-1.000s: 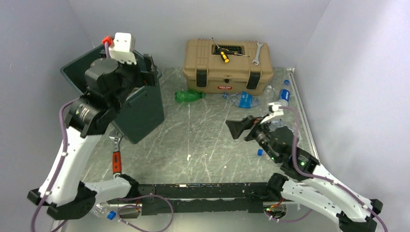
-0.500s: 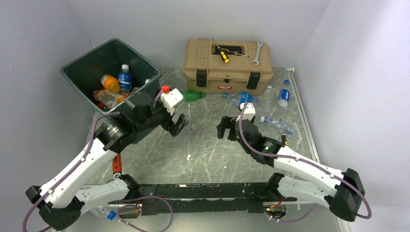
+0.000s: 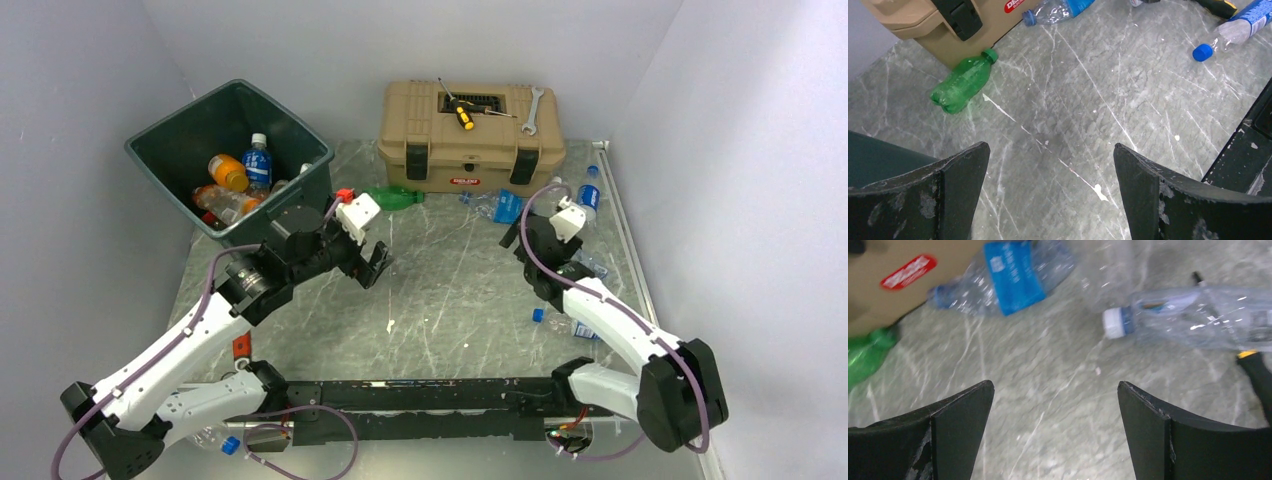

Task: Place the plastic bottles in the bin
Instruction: Place the plastic bottle in the trash bin, then pick up the plastic bottle at the center of the board.

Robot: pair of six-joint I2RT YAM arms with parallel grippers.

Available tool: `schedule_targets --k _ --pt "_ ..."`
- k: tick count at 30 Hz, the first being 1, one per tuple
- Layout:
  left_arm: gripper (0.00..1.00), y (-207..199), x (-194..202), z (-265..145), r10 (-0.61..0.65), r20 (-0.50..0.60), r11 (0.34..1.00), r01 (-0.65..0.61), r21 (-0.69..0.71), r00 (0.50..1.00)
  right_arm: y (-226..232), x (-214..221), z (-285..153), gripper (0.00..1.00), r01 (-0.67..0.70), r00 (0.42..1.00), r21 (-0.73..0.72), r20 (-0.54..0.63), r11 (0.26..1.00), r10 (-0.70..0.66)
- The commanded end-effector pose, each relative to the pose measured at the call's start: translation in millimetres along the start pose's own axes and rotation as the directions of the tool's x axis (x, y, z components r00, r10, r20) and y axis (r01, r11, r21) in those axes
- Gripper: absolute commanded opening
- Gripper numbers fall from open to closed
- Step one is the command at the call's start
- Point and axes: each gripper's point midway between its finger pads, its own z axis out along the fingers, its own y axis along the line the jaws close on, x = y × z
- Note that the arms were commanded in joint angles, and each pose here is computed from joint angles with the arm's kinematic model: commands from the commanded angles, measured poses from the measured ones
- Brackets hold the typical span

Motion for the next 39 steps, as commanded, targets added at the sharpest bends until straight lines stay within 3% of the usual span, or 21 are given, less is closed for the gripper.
schedule_targets --k 1,7,16,27,39 --pt "0.99 6 -17 -5 -0.040 0.086 0.998 0.044 -0.046 0.996 -25 -42 21 0.99 -0.114 0.986 0.139 0.141 0.984 0.094" --pt "0.99 9 -14 -4 -0.051 0.068 0.997 0.055 -0.061 0.996 -41 -64 49 0.99 -0.048 0.989 0.308 0.145 0.950 0.002" --pt "0.99 6 -12 -4 -0.063 0.066 0.996 0.067 -0.052 0.996 -44 -65 108 0.99 0.089 0.992 0.362 0.054 0.928 -0.116" --pt "1.00 2 -15 -8 -0.043 0.084 0.998 0.047 -0.050 0.996 -49 -51 148 0.93 0.110 0.994 0.306 -0.041 0.946 -0.102" --pt "0.99 5 -12 -8 -0.017 0.081 0.997 0.023 -0.071 0.997 -51 -38 169 0.78 0.093 0.984 0.225 -0.169 0.970 -0.055"
